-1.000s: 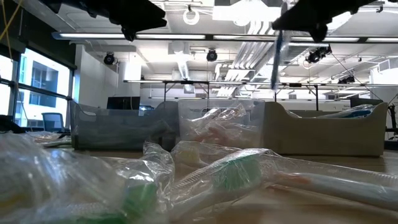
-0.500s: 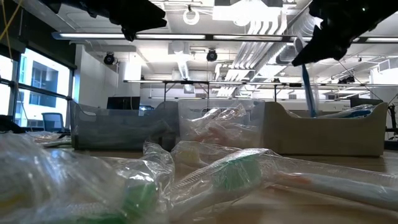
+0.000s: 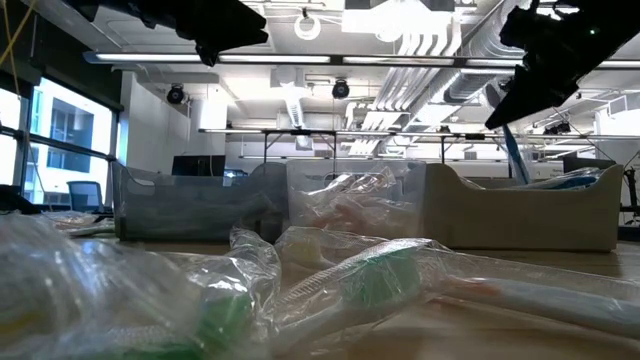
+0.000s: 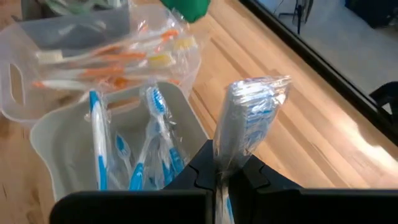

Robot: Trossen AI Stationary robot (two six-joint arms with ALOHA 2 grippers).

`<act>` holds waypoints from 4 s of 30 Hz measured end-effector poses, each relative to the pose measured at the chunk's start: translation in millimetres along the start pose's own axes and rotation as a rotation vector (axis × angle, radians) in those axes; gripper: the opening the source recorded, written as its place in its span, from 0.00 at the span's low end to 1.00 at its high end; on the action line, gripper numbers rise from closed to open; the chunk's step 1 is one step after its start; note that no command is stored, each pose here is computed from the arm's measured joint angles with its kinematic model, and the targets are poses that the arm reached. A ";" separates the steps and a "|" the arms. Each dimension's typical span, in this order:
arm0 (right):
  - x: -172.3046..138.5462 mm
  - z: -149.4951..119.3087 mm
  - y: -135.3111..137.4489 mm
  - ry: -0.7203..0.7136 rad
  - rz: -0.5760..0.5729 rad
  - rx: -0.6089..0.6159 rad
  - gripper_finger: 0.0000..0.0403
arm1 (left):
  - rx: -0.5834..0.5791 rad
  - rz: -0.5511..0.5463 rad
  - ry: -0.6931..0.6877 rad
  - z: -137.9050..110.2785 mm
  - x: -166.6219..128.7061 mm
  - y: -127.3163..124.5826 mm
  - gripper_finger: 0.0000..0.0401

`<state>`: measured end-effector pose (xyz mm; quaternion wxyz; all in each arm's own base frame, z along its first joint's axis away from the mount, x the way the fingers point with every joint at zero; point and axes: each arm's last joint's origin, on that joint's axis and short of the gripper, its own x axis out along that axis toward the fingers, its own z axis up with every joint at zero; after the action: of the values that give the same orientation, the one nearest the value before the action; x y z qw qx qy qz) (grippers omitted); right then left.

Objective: Pick & Place Toothbrushes
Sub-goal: Put the blue toothbrush into the gray bin, then put the orange toothbrush into the transparent bin

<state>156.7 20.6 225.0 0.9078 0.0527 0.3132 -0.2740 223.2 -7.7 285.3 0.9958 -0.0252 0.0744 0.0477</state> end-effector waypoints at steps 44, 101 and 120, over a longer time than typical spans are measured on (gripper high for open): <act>7.9 53.0 47.5 -0.421 0.470 0.049 0.18 | 0.024 0.002 0.047 -4.4 0.0 0.3 0.34; 31.8 44.5 72.3 -0.359 0.571 0.024 0.04 | 0.072 -0.414 -0.002 -12.6 -11.9 -117.9 0.34; 33.1 41.9 71.9 -0.332 0.562 0.012 0.04 | 0.200 -0.377 0.626 -18.6 38.1 -161.5 0.34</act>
<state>239.0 54.8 233.2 0.9862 0.0973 0.1324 -0.0194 273.9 -165.8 268.1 0.9136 0.0456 0.3736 -0.1540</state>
